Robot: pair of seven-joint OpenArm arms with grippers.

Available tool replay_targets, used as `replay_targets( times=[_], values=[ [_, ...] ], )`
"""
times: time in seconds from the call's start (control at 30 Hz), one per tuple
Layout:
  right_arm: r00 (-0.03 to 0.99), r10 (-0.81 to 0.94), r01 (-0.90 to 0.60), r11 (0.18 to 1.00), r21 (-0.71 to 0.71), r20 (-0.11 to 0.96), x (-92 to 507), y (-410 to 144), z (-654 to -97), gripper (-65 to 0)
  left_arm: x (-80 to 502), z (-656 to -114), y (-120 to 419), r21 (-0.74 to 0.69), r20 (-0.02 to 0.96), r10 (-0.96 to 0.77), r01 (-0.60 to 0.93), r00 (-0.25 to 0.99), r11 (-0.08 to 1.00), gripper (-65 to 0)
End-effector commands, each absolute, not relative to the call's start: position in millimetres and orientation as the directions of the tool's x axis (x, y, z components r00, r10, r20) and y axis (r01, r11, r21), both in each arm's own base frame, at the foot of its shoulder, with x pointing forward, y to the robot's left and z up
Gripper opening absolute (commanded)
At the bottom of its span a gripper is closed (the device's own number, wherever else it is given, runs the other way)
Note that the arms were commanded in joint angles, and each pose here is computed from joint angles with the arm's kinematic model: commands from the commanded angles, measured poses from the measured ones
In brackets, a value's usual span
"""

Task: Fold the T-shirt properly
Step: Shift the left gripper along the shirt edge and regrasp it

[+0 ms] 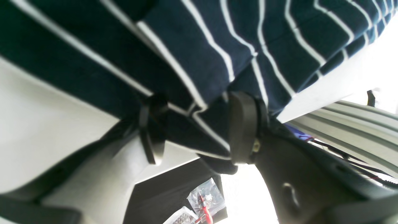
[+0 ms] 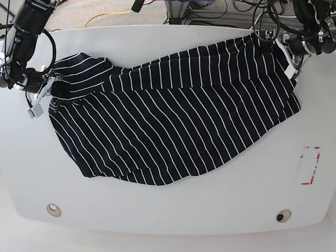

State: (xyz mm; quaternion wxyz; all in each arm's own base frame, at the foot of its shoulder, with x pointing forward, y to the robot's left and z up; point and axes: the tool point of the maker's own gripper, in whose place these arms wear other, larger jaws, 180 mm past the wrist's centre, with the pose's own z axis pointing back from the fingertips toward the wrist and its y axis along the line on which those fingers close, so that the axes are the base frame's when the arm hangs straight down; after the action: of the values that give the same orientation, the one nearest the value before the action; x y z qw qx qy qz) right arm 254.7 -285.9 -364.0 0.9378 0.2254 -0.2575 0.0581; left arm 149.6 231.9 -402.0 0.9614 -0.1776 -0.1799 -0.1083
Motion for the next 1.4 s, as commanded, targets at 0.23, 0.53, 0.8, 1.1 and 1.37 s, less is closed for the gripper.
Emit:
replay_targets(
  times=[0.23, 0.53, 0.8, 1.1, 1.37],
  values=[
    [0.832, -0.002, -0.243, 0.897, 0.368, 0.555, 266, -293, -348, -65.0, 160, -401, 202, -0.344, 0.422, -0.164, 0.325, 0.892, 0.881, -36.2],
    [0.833, -0.002, -0.243, 0.897, 0.369, 0.553, 265, -293, -349, -65.0, 175, -395, 201, -0.335, 0.456, -0.157, 0.333, 0.876, 0.881, -37.6],
    [0.832, -0.002, -0.243, 0.897, 0.368, 0.555, 266, -293, -348, -65.0, 191, -384, 195, -0.324, 0.52, -0.144, 0.351, 0.842, 0.879, -62.6],
    [0.831, -0.004, -0.242, 0.898, 0.368, 0.556, 266, -293, -348, -65.0, 203, -362, 196, -0.264, 0.586, -0.169, 0.384, 0.792, 0.885, -63.3],
    [0.807, -0.008, -0.252, 0.9, 0.356, 0.591, 282, -295, -337, -65.0, 237, -340, 205, -0.213, 0.658, -0.163, 0.389, 0.735, 0.896, -63.3]
  ],
)
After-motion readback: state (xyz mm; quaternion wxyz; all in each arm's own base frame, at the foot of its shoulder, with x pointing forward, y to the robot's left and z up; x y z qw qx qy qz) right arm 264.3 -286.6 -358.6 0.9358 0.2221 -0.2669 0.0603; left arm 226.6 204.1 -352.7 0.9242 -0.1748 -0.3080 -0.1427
